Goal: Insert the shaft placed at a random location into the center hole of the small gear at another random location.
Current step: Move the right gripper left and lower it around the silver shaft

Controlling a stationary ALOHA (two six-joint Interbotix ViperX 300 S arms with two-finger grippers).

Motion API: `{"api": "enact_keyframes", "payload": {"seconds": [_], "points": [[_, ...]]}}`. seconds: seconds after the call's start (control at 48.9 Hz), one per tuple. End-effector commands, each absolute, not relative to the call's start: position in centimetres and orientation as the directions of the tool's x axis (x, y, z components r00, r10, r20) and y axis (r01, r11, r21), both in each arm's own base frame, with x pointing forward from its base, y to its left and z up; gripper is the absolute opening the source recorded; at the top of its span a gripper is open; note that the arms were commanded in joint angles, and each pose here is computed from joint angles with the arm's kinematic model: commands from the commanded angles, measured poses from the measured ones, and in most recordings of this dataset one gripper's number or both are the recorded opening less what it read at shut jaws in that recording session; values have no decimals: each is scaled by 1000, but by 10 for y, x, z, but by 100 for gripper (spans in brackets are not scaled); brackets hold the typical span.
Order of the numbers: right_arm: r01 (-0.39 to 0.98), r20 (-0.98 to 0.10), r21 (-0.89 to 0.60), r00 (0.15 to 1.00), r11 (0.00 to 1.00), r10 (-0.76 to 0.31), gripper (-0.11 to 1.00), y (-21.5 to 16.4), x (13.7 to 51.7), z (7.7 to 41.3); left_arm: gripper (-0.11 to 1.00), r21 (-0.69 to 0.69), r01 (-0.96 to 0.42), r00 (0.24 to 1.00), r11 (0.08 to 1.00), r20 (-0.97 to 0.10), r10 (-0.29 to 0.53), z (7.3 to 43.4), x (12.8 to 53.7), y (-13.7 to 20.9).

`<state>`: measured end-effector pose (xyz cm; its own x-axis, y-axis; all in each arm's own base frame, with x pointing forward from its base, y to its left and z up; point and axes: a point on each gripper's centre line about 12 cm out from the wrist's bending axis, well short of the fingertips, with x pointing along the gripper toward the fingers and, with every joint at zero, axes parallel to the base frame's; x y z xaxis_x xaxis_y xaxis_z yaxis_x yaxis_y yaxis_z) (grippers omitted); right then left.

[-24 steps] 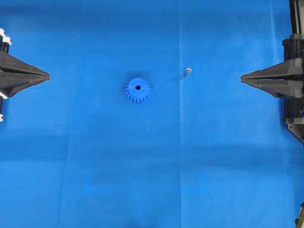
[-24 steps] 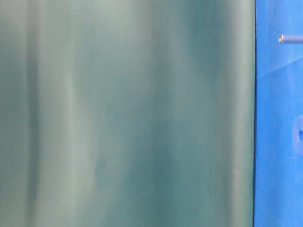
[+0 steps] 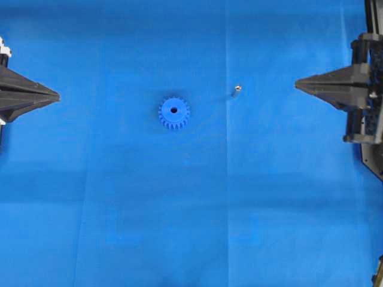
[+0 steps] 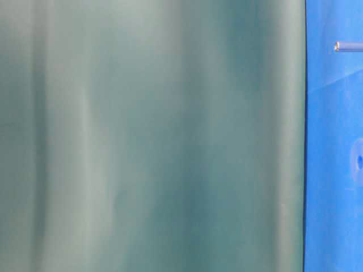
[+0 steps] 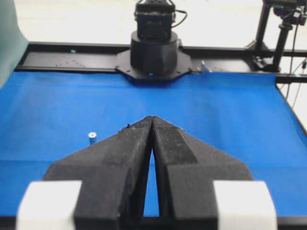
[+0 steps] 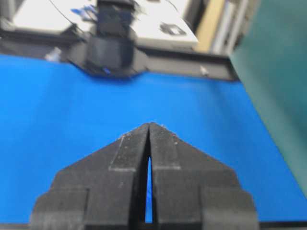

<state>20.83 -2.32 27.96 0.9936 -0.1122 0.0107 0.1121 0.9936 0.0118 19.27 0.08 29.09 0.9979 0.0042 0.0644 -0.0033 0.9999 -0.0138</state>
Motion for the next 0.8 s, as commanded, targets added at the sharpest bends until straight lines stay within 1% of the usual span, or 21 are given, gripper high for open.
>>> {"api": "enact_keyframes", "payload": {"seconds": [0.0, 0.082, 0.164, 0.184, 0.286, 0.368, 0.429, 0.45, 0.531, 0.634, 0.777], "points": [[138, -5, 16, 990, 990, -138, -5, -29, 213, 275, 0, -12, -12, 997, 1000, 75, 13, 294, 193, 3], [146, -26, 17, 989, 989, -145, 2, -32, 218, 268, 0, -11, -17, 997, 1000, 75, 18, 294, 193, 3], [157, -54, 27, 986, 987, -156, 16, -34, 225, 258, 0, -11, -21, 997, 1000, 74, 22, 294, 193, 4], [162, -60, 31, 985, 986, -160, 20, -36, 227, 255, 0, -12, -22, 997, 1000, 74, 23, 294, 193, 4], [218, -102, 64, 972, 974, -211, 51, -48, 238, 235, 0, -11, -23, 997, 1000, 75, 24, 295, 192, 5], [236, -131, 65, 965, 970, -226, 75, -52, 248, 216, 0, -11, -23, 997, 1000, 75, 24, 294, 192, 5], [246, -150, 65, 961, 967, -234, 89, -55, 255, 203, 0, -12, -22, 997, 1000, 72, 23, 293, 191, 4], [249, -156, 66, 959, 966, -237, 90, -56, 258, 199, 0, -11, -23, 997, 1000, 72, 24, 293, 191, 5], [281, -174, 79, 949, 957, -264, 86, -62, 266, 182, 0, -11, -23, 997, 1000, 71, 24, 292, 191, 5], [321, -203, 92, 933, 943, -298, 89, -68, 275, 161, 0, -11, -23, 997, 1000, 71, 24, 292, 191, 5], [359, -252, 92, 911, 929, -327, 89, -74, 284, 134, 0, -12, -23, 997, 1000, 72, 24, 292, 191, 5]]}}
